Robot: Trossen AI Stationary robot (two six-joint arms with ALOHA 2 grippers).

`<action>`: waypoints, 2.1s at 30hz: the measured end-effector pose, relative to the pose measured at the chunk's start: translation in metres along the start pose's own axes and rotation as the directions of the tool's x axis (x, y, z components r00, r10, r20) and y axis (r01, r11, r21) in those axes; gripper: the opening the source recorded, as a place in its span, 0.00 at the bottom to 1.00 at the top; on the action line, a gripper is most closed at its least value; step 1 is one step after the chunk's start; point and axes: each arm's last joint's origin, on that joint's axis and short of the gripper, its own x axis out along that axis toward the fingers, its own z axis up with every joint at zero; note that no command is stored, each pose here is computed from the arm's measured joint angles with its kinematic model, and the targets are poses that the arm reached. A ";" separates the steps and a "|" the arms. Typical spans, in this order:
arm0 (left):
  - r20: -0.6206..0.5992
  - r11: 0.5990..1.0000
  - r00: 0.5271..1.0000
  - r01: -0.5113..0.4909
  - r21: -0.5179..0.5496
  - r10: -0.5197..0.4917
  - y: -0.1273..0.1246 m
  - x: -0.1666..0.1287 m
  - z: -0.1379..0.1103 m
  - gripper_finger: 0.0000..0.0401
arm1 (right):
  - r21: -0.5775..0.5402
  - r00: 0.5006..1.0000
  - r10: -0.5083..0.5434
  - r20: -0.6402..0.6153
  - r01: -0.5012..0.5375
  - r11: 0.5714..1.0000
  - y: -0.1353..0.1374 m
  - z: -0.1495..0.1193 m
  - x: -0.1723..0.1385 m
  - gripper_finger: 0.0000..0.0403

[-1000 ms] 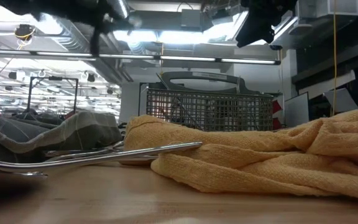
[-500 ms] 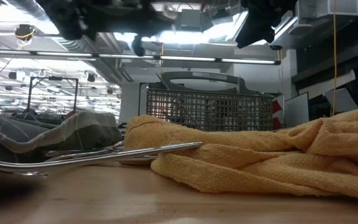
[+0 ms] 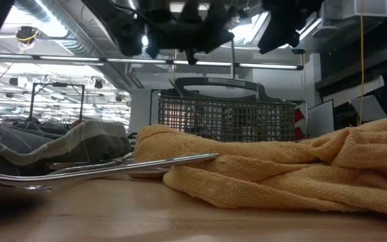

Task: Sort silverware
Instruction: Put the silver spoon into the gray utensil holder

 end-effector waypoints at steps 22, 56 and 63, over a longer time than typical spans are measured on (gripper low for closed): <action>-0.160 0.969 0.987 0.071 0.236 -0.033 -0.003 0.006 -0.050 0.02 | -0.011 1.000 -0.003 -0.018 0.003 1.000 -0.003 -0.010 -0.024 0.30; -0.360 0.970 0.933 0.112 0.216 -0.028 -0.013 -0.004 -0.073 0.05 | 0.012 0.972 -0.224 -0.068 0.226 0.974 -0.006 -0.005 0.016 0.30; -0.436 0.981 0.900 0.096 0.170 -0.012 -0.012 -0.007 -0.080 0.12 | -0.030 0.965 -0.234 -0.121 0.232 0.972 -0.005 -0.006 0.034 0.30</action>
